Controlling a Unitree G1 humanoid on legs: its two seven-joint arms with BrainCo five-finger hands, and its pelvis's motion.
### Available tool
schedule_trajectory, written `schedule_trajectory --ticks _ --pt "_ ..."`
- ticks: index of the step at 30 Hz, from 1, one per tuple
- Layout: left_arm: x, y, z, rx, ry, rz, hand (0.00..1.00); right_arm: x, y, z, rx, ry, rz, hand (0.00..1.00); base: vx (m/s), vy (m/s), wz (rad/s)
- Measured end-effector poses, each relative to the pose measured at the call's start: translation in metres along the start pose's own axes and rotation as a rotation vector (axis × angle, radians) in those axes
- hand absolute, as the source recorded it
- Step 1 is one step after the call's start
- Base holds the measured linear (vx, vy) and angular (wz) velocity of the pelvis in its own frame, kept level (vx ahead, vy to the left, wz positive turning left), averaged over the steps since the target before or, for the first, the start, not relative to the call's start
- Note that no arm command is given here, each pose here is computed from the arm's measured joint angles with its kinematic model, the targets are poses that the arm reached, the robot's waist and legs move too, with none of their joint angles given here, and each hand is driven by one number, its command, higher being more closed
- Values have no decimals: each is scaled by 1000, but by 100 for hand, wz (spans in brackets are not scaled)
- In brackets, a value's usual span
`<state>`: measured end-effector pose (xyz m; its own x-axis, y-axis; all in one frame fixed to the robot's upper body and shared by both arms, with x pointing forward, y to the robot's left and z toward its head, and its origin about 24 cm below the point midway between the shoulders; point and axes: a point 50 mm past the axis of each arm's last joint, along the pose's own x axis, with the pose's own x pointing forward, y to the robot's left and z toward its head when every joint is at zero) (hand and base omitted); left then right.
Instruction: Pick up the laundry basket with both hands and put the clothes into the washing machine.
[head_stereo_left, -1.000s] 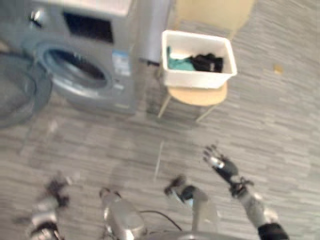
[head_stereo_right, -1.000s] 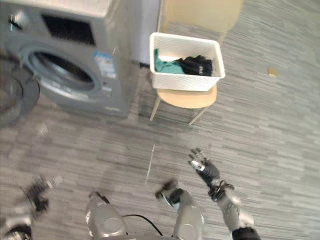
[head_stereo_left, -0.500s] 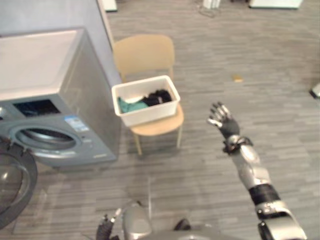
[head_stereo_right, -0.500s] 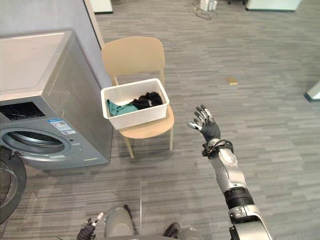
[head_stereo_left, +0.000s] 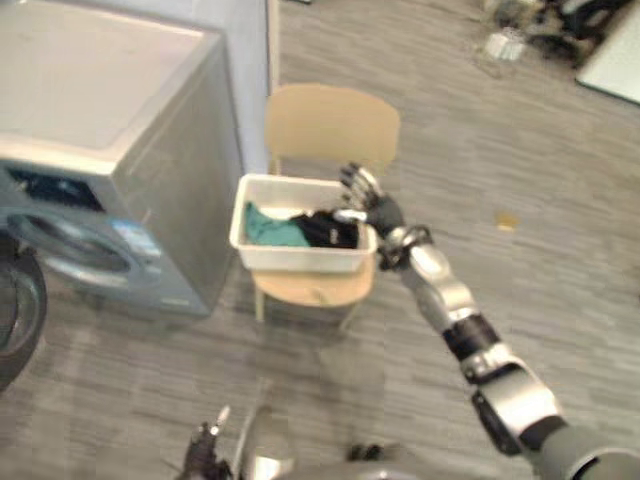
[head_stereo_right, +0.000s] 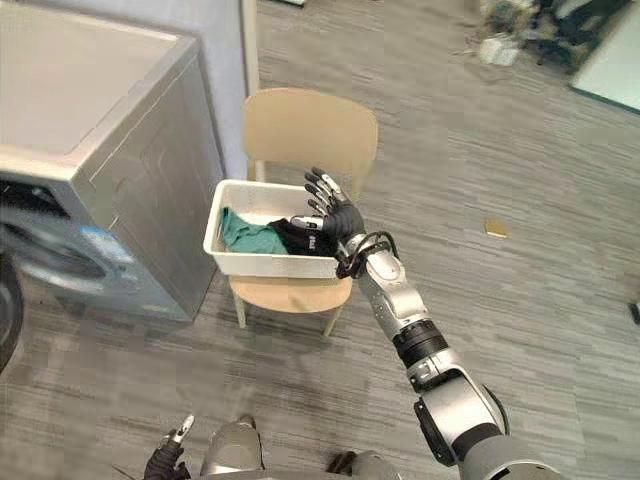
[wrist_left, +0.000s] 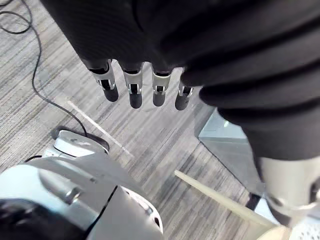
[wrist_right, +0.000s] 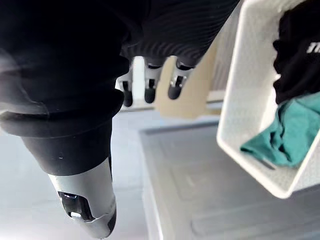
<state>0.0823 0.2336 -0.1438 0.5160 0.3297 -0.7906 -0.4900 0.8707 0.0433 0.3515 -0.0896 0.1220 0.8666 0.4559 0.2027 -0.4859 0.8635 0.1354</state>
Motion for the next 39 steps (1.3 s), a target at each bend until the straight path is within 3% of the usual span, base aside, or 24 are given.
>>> schedule_trajectory --ticks 9,13,15,19,24,31,39 --pt "6 -14 19 -16 -60 -18 0 -6 -8 9 -253 27 26 0 76 -249 75" --pt "6 -7 27 12 -100 -2 0 19 -7 23 -444 40 39 0 12 -13 18" --pt "6 -5 36 16 -138 -2 0 29 -17 33 -491 47 -16 0 -17 6 67" --pt "8 -15 40 46 -149 -37 0 18 -72 41 -627 148 -208 0 58 150 107" --pt "8 -16 42 71 -155 -57 0 9 -103 36 -689 274 -349 0 160 300 20" --pt "9 8 61 -12 -212 23 0 29 -91 50 -757 274 -332 0 126 106 -11" --pt "12 -11 66 -39 -225 -29 0 21 -94 44 -830 310 -333 0 187 -161 25"
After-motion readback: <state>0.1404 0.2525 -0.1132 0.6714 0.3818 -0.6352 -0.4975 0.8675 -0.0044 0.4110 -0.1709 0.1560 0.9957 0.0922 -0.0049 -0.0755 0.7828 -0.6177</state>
